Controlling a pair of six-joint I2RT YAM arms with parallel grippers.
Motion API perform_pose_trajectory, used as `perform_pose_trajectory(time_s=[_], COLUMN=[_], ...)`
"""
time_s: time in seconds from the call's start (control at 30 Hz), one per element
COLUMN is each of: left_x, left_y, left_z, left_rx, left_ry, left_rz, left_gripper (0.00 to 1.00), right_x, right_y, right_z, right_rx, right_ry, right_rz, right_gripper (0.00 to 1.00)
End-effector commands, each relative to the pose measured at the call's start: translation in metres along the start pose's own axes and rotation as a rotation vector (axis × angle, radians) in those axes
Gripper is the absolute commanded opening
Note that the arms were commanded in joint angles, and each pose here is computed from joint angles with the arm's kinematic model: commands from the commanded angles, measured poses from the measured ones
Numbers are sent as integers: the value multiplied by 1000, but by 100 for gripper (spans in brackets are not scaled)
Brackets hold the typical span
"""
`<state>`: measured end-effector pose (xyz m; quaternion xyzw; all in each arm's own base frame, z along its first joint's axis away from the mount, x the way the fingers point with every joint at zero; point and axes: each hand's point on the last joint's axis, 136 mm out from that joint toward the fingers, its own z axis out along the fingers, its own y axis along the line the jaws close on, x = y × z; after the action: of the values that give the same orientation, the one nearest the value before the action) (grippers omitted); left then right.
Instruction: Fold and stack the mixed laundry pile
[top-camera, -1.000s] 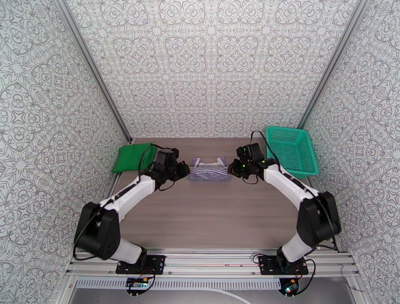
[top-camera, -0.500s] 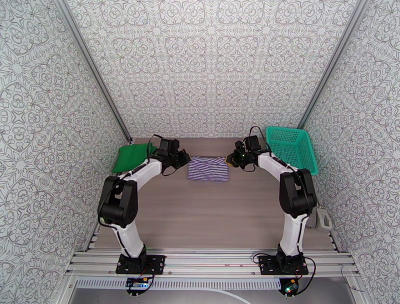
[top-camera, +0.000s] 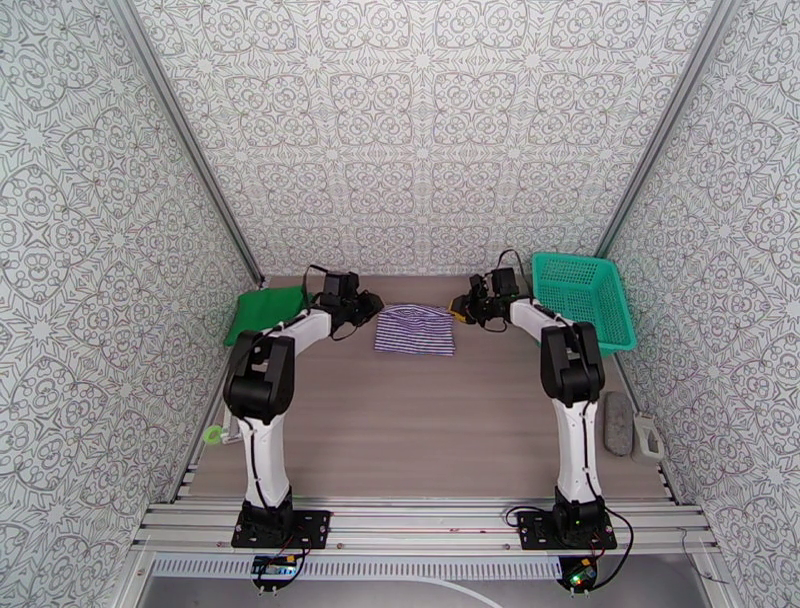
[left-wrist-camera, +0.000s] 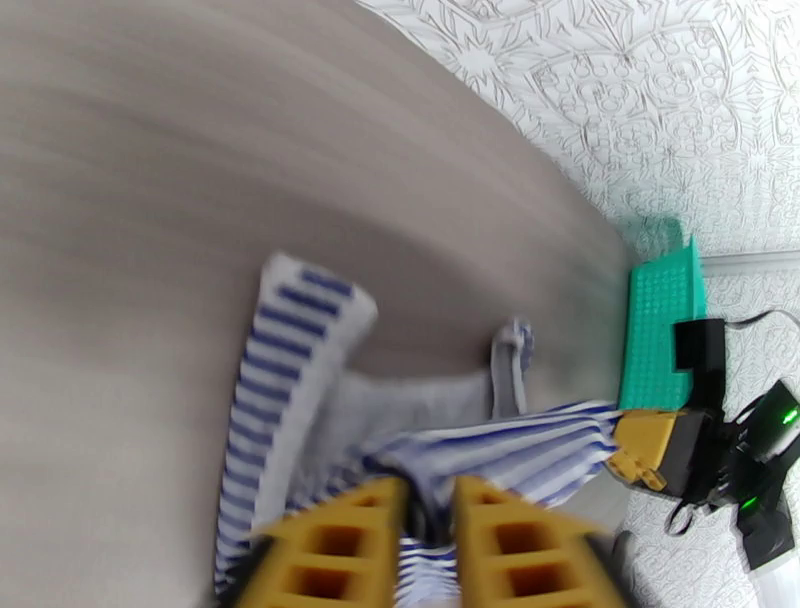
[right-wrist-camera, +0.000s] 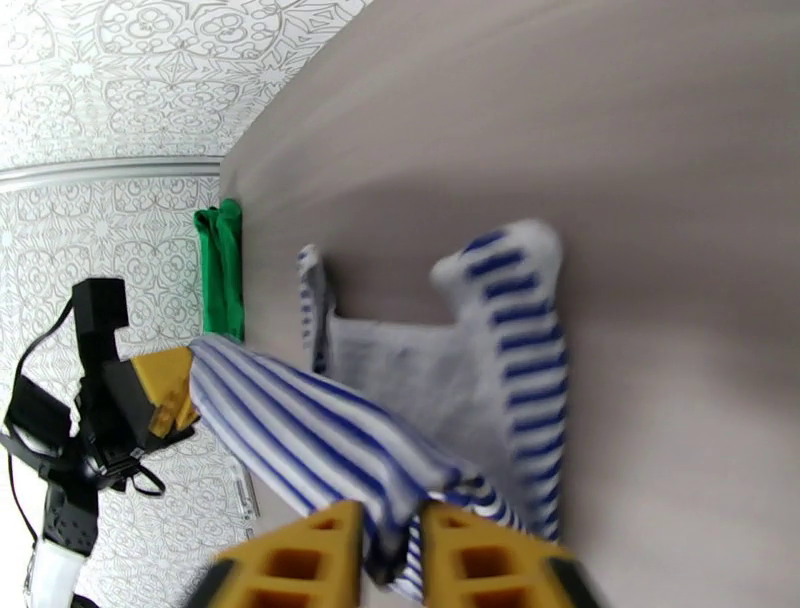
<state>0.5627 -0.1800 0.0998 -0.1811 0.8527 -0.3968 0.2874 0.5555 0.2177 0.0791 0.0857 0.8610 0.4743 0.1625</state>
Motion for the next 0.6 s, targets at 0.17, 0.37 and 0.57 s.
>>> perform_pose_trajectory(time_s=[0.17,0.37,0.57], left_x=[-43,-50,-13], left_y=[-1,8,36], left_z=[23,-11,-65], left_rx=[148,71,-75], left_ry=[-122,-144,-31], left_rz=[-3,26,50], left_gripper=[46,47,50], right_x=[-31,-21,36], right_y=[1,18,40], right_z=[3,-28,-41], right_rx=[-73,8,240], right_ry=[-61,-110,-82], right_rz=[-122,-222,-668], right_gripper=[49,50,64])
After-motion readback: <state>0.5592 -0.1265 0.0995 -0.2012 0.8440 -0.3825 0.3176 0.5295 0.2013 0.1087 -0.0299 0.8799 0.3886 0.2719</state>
